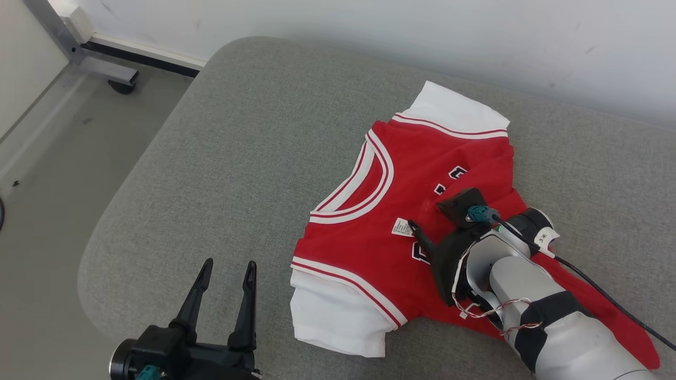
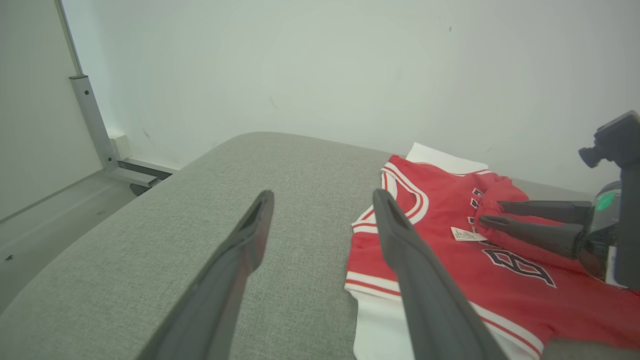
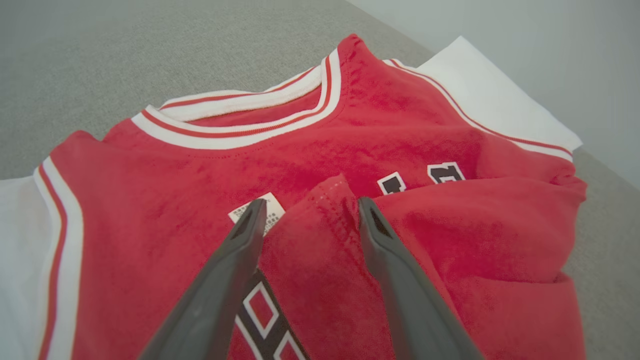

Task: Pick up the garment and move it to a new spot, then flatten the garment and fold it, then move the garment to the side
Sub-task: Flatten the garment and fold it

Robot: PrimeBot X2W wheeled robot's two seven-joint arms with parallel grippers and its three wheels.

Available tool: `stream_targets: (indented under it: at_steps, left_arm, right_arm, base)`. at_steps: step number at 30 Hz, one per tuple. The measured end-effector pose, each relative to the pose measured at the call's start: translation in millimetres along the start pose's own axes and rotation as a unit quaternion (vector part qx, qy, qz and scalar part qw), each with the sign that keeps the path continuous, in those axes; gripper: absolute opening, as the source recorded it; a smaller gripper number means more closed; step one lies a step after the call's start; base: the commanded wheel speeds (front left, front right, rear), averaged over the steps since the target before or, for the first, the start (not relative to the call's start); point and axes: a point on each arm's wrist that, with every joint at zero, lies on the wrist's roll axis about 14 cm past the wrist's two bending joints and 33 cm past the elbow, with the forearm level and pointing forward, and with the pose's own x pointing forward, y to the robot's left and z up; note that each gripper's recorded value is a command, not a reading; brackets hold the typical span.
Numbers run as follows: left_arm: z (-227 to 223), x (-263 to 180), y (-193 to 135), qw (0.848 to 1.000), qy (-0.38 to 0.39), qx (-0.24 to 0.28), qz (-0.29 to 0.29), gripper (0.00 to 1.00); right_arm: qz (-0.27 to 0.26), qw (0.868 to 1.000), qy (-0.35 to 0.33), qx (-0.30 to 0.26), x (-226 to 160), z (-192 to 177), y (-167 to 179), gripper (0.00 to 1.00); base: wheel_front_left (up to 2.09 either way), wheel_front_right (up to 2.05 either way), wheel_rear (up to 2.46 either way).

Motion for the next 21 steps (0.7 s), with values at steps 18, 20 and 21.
stream_targets:
  at_steps: [18,20,21]
  left_arm:
    - [-6,9,-21,0.999,0.005,-0.005,-0.034,1.00]
    - [-8,10,-23,0.999,0.008,-0.005,-0.037,1.00]
    - [-9,11,-24,0.999,0.010,-0.005,-0.038,1.00]
  right_arm:
    - [-0.158,0.981,-0.109,0.032,-51,58,-141,0.00]
    - [-0.179,0.977,-0.109,0.043,-58,57,-159,0.00]
    - [-0.188,0.975,-0.109,0.046,-61,58,-167,0.00]
  base:
    - [0.00,0.00,0.00]
    - [0.00,0.00,0.00]
    - [0.00,0.00,0.00]
